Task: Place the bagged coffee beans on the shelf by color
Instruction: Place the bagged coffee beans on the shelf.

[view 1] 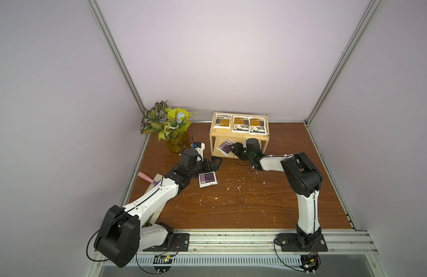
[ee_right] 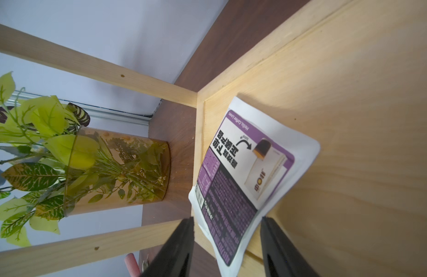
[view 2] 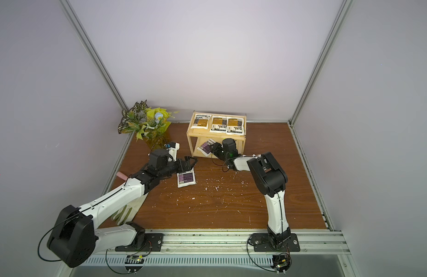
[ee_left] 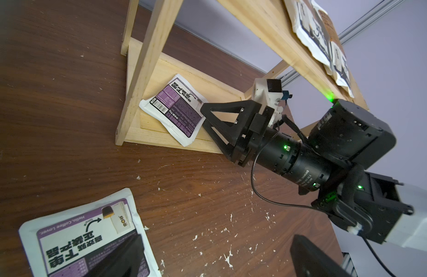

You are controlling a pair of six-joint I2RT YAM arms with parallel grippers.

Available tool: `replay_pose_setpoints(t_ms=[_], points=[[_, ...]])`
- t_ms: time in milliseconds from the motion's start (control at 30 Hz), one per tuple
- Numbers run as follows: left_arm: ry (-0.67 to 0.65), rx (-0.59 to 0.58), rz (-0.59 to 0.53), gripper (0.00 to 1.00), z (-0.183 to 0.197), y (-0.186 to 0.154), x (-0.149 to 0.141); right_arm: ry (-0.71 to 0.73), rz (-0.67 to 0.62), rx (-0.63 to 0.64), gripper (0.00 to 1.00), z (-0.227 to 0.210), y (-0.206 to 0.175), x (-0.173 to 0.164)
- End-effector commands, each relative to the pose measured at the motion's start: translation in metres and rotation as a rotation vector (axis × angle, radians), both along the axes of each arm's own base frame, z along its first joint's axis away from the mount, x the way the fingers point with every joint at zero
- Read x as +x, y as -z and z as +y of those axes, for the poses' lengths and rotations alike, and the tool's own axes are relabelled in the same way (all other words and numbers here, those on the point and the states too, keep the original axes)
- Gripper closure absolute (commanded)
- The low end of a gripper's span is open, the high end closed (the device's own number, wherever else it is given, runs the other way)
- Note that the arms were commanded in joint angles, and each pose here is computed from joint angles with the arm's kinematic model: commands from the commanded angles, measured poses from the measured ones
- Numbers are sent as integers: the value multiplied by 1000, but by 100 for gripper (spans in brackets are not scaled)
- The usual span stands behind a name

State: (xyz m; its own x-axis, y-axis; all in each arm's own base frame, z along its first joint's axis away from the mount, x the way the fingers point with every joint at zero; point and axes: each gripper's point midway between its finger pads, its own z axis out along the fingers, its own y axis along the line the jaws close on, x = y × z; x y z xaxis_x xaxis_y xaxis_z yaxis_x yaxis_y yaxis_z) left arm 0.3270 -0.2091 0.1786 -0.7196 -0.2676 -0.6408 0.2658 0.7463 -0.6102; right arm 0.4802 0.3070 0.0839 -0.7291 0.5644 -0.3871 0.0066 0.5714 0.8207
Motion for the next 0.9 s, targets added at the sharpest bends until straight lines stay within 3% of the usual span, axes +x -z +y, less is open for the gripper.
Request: replay_pose_setpoints(t_ms=[0, 233, 533, 867], points=[[6, -19, -36, 0, -1, -15, 5, 8, -26, 4, 49, 1, -5, 13], [7, -17, -37, 0, -1, -15, 4, 16, -48, 20, 49, 3, -9, 21], [9, -24, -46, 0, -1, -18, 4, 54, -106, 54, 49, -15, -33, 1], [6, -29, -33, 0, -1, -13, 3, 152, -98, 152, 52, -28, -29, -4]])
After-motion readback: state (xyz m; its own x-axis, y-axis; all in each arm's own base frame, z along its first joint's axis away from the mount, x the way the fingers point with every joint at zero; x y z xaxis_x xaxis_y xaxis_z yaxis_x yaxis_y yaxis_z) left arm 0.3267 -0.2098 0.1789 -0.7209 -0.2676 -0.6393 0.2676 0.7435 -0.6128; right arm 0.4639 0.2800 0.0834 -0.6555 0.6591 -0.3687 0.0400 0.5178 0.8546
